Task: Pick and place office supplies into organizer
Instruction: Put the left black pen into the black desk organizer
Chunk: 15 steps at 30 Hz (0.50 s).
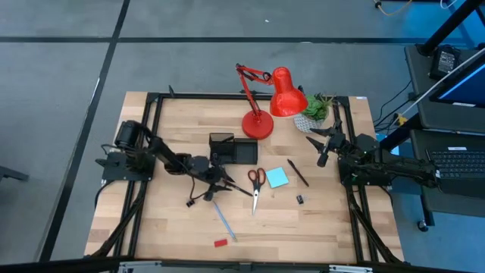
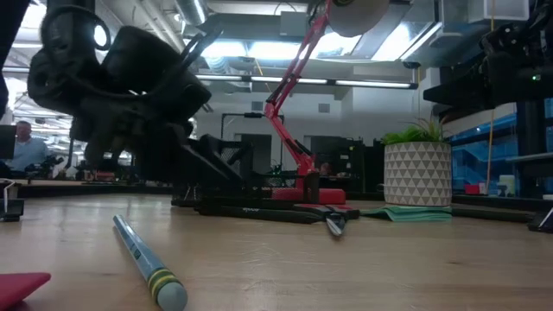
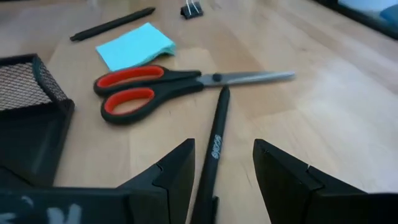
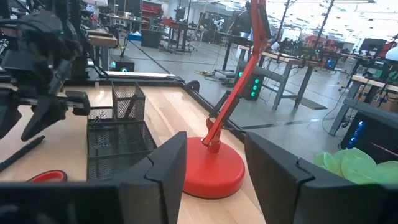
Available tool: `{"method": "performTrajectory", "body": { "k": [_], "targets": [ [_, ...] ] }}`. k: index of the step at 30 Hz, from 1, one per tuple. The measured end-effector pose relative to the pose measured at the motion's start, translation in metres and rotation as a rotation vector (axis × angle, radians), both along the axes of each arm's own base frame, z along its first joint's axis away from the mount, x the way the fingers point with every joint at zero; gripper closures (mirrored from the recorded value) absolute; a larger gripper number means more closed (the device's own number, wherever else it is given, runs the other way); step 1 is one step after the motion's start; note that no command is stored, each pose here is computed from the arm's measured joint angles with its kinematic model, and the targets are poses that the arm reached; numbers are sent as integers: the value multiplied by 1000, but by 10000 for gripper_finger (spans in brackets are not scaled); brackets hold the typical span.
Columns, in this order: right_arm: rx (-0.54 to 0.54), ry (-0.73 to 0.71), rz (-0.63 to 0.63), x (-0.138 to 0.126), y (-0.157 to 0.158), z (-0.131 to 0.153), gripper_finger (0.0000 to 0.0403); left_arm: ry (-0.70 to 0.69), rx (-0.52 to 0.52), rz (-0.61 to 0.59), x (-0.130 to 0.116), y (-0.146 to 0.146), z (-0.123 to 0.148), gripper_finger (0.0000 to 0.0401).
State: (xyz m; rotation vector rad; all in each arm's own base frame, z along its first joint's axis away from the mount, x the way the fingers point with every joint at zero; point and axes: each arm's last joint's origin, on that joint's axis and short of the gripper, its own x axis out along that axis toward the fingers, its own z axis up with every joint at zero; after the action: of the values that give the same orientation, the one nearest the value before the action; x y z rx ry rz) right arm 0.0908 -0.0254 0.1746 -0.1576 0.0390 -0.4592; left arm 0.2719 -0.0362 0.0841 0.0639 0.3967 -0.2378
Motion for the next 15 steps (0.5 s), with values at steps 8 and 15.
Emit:
{"method": "performTrajectory", "body": {
  "k": [8,15],
  "targets": [
    [2,-1,1,0,0,0,237,33,-16,38,-1,-3,-3,244],
    [2,-1,0,0,0,0,237,108,-9,99,-5,-1,-9,244]
  ]
}}
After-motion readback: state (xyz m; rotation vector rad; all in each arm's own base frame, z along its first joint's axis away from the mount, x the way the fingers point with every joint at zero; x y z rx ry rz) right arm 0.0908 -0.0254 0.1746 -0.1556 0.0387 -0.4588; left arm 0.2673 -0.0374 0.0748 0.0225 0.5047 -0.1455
